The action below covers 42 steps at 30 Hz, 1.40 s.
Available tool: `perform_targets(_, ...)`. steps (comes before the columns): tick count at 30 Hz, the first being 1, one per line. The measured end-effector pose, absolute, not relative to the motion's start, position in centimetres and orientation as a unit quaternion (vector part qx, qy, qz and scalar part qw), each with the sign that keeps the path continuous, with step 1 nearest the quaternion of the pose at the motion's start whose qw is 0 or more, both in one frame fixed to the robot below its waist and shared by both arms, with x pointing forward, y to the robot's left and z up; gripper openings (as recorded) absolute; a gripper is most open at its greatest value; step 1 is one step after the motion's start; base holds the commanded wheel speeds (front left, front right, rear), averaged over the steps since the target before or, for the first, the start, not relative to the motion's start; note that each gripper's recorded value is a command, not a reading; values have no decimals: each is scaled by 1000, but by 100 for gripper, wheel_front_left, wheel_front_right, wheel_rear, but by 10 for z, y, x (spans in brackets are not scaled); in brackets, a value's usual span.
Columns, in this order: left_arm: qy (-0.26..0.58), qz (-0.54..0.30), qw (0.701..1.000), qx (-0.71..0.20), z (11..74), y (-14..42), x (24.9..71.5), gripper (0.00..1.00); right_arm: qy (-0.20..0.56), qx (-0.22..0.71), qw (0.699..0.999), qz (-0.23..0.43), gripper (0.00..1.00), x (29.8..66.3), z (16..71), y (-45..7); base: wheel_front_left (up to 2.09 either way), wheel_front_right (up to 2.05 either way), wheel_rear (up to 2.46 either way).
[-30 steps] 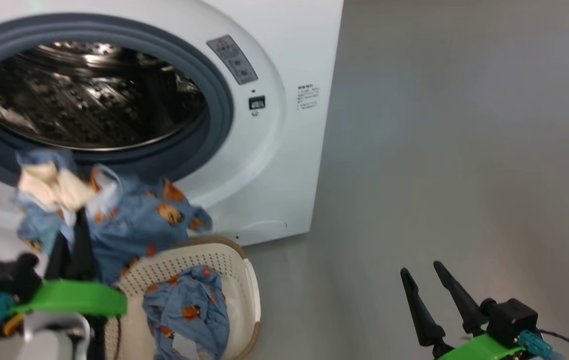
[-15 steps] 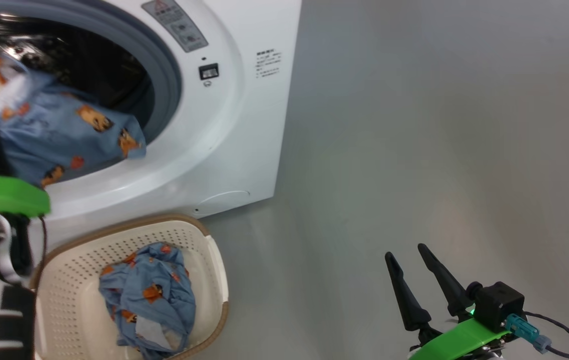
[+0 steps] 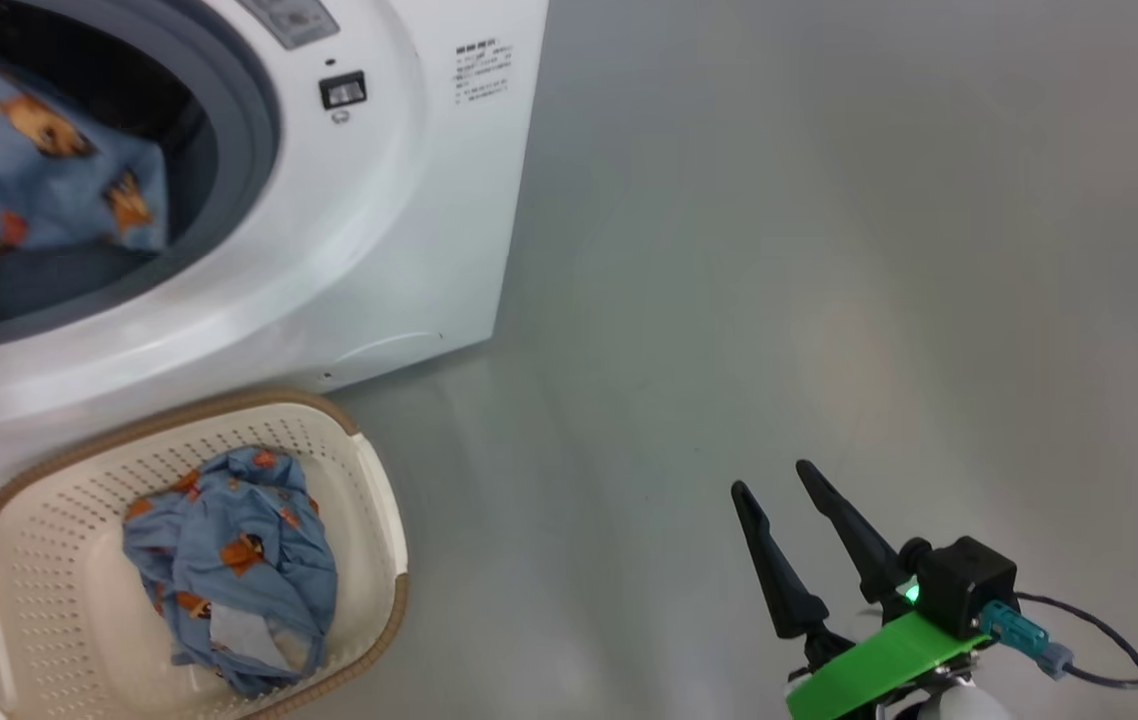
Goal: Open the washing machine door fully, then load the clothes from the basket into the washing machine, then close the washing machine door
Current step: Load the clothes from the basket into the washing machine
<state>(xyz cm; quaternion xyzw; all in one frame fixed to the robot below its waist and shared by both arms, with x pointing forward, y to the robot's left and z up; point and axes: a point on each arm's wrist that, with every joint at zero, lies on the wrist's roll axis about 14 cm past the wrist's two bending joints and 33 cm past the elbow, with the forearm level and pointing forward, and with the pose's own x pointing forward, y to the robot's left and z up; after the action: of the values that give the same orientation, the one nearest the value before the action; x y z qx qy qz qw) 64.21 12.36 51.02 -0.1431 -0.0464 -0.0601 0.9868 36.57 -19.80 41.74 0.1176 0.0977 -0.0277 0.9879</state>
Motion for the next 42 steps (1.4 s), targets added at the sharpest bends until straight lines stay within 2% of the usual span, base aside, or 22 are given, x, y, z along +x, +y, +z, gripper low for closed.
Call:
perform_targets(9, -57, -70, 986, -143, 506, 111, 677, 0, 117, 116, 986, -24, 100, 376, 403, -196, 0, 0, 0)
perform_targets(19, -40, -67, 989, -126, 474, 112, 706, 0, 144, 113, 983, -31, 100, 384, 382, -200, 0, 0, 0)
perform_targets(27, -78, -48, 986, -137, 485, 120, 734, 0, 159, 108, 981, -37, 100, 389, 368, -204, 0, 0, 0)
perform_targets(35, -52, -54, 990, -116, 448, 114, 749, 0, 171, 112, 978, -45, 100, 397, 354, -209, 0, 0, 0)
perform_targets(36, -49, -56, 991, -113, 445, 112, 750, 14, 172, 113, 977, -47, 100, 396, 353, -210, 0, 0, 0)
perform_targets(37, -41, -59, 991, -110, 440, 109, 751, 36, 173, 112, 977, -49, 100, 396, 353, -211, 0, 0, 0)
perform_targets(38, -29, -64, 992, -108, 433, 104, 751, 70, 173, 112, 977, -50, 100, 395, 353, -211, 0, 0, 0)
perform_targets(39, -16, -69, 992, -102, 427, 100, 749, 98, 173, 111, 977, -51, 100, 395, 353, -212, 0, 0, 0)
perform_targets(42, 15, -76, 993, -84, 414, 94, 746, 100, 169, 116, 977, -52, 100, 395, 356, -212, 0, 0, 0)
